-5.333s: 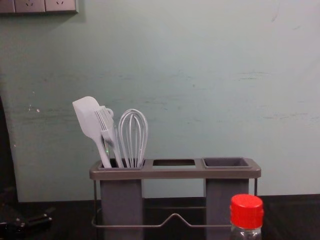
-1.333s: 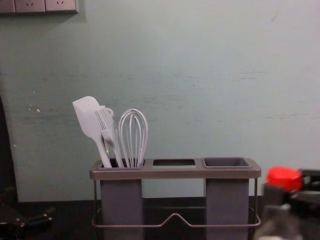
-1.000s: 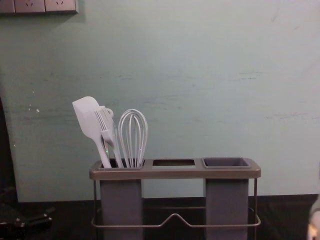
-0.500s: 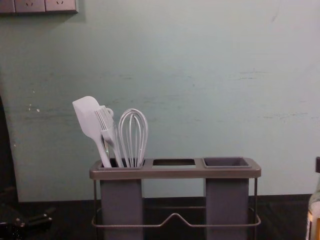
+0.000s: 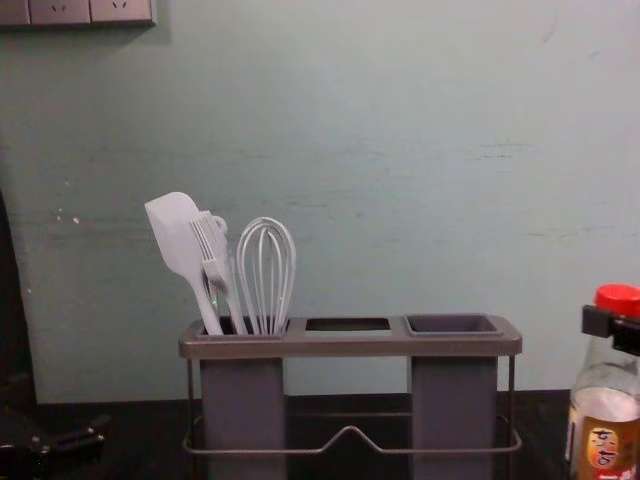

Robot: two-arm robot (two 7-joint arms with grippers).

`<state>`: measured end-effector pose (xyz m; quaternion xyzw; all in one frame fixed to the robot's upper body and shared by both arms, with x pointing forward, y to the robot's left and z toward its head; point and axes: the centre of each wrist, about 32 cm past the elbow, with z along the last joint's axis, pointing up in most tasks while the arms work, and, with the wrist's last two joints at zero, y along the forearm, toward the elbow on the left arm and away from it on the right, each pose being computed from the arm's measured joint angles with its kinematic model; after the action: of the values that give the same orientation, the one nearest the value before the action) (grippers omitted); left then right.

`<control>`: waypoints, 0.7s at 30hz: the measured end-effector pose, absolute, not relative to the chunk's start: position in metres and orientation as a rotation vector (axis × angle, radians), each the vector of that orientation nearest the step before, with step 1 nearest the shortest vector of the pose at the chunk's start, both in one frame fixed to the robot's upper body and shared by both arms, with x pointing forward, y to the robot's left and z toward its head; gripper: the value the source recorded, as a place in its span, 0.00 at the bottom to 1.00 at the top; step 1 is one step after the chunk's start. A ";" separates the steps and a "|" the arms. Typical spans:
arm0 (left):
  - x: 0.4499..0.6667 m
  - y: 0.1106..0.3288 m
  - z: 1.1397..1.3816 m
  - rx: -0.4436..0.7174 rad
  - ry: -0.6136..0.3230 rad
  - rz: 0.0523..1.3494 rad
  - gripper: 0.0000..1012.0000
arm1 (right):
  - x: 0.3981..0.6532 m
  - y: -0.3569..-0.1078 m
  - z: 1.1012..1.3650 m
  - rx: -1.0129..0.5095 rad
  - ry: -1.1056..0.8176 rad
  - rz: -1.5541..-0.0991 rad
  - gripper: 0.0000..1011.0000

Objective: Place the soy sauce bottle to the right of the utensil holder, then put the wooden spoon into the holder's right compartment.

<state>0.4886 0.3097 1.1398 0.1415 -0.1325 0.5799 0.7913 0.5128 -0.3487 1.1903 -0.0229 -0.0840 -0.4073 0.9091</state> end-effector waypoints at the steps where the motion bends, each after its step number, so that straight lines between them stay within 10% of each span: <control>1: 0.489 0.310 1.140 0.304 -0.285 1.248 0.99 | 0.515 -0.347 1.190 -0.044 -0.173 -0.838 0.38; 21: 0.489 0.310 1.140 0.304 -0.285 1.248 0.99 | 0.528 -0.331 1.181 -0.049 -0.145 -0.817 0.38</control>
<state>0.4886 0.3097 1.1398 0.1415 -0.1324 0.5799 0.7913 0.5283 -0.3310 1.1813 -0.0237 -0.0702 -0.3967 0.9150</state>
